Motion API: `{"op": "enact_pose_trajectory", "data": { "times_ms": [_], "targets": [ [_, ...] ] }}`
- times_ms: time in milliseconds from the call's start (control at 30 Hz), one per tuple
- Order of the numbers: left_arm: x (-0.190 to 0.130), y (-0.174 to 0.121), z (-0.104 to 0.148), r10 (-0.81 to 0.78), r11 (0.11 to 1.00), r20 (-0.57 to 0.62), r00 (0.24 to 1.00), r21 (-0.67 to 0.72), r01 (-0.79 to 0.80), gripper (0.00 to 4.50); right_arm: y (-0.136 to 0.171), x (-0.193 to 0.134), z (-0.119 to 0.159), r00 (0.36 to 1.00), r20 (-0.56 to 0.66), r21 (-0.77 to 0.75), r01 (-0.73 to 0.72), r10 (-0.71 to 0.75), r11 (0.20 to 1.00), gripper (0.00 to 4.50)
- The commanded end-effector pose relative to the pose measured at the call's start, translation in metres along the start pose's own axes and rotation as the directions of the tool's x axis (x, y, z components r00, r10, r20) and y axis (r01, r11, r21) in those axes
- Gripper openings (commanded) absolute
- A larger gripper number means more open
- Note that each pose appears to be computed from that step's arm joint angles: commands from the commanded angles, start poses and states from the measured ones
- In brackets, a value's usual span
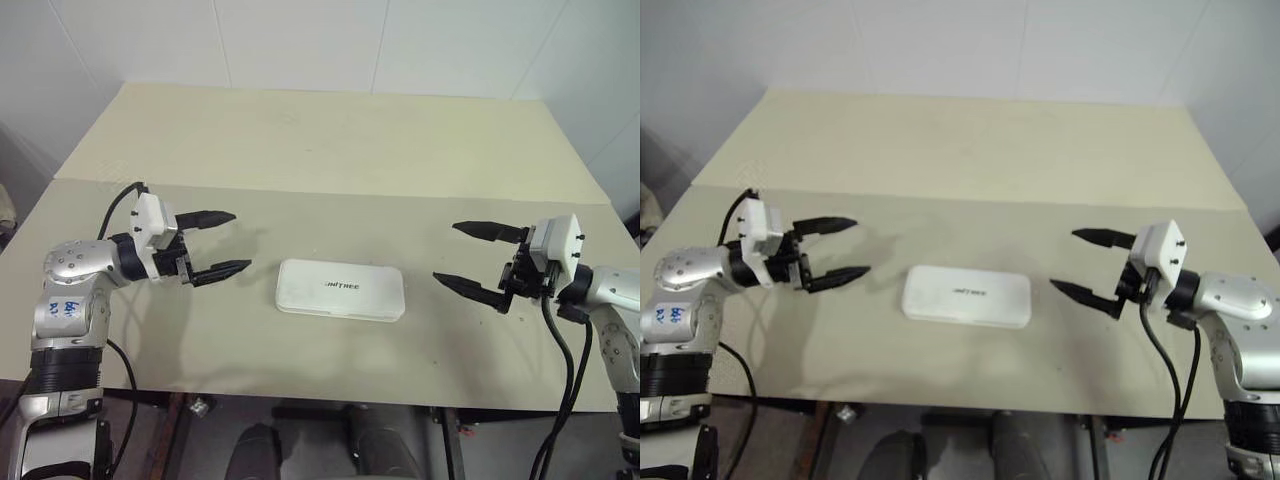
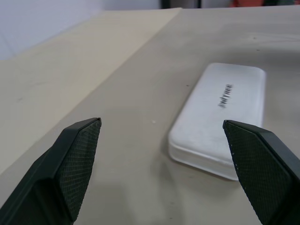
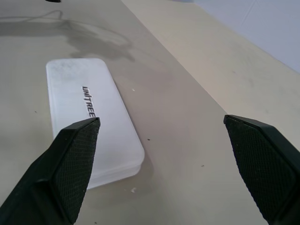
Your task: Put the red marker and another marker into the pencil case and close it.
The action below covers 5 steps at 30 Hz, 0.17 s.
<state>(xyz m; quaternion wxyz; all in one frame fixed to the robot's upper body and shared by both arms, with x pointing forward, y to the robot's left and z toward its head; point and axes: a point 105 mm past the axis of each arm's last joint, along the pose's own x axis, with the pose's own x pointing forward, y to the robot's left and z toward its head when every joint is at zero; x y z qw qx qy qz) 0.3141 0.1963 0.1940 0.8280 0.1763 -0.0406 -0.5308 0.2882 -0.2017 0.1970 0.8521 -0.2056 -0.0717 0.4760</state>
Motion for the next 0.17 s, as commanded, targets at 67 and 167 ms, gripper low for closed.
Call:
{"op": "enact_pose_trajectory", "data": {
  "times_ms": [67,167],
  "targets": [
    [-0.0053,-0.0039,0.0089,-0.016,1.000,0.000,1.000,0.017,0.016,4.47,-0.0001,0.0038,0.0065,1.000,0.027,-0.042,-0.011,0.012,0.999,4.50],
    [-0.0078,-0.0022,0.0093,-0.002,1.000,-0.006,1.000,0.027,0.002,4.47,-0.0016,0.0106,0.0028,1.000,0.021,-0.077,-0.016,0.018,0.997,4.50]
  ]
}}
